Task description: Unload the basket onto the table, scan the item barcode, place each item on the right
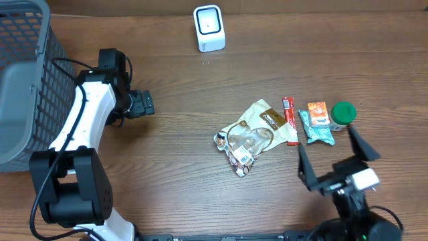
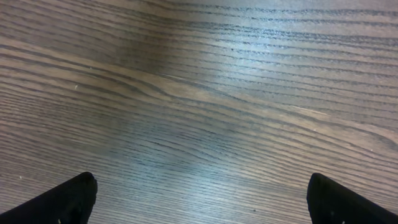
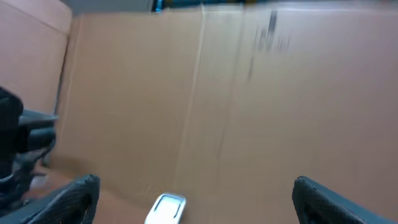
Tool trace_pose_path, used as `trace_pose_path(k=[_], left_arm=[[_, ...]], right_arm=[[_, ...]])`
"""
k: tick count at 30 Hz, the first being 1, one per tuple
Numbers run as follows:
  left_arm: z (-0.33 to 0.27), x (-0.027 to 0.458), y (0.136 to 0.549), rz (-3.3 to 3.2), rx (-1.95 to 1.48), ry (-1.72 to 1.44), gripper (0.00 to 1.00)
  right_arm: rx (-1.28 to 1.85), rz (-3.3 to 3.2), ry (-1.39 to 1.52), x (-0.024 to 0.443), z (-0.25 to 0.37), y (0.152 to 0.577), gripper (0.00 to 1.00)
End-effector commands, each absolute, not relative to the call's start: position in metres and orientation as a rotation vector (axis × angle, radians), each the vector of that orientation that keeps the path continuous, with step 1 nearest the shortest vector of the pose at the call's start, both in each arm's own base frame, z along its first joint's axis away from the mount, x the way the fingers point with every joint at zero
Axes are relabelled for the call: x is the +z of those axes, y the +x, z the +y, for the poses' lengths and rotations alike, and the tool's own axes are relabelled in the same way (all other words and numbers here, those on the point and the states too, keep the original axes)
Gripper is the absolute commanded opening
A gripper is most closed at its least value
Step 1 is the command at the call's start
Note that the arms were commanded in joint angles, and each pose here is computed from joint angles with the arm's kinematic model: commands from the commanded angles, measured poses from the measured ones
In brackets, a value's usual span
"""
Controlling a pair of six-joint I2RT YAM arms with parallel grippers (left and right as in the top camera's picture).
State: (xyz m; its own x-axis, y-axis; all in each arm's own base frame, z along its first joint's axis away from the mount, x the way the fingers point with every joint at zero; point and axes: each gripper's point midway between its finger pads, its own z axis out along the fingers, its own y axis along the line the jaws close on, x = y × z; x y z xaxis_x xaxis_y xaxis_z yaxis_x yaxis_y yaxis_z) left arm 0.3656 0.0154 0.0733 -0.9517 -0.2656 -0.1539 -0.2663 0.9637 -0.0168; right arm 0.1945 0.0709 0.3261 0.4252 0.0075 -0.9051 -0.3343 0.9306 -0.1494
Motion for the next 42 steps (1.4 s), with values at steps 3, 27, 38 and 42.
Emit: trace_pose_path(k=[3,27,38,42], left_arm=[[0.016,0.075,0.369,2.951,0.015,-0.393,1.0],[0.016,0.075,0.369,2.951,0.015,-0.393,1.0],[0.016,0.075,0.369,2.951,0.015,-0.393,1.0],[0.016,0.075,0.369,2.951,0.015,-0.393,1.0]], right_arm=[[0.335,1.299,-0.204,0.252,0.068,0.224,1.0],[0.292,1.592,-0.1,0.171,0.054,0.24,1.0],[0.292,1.592,-0.1,0.171,0.054,0.24,1.0],[0.292,1.592,-0.1,0.171,0.054,0.24,1.0]])
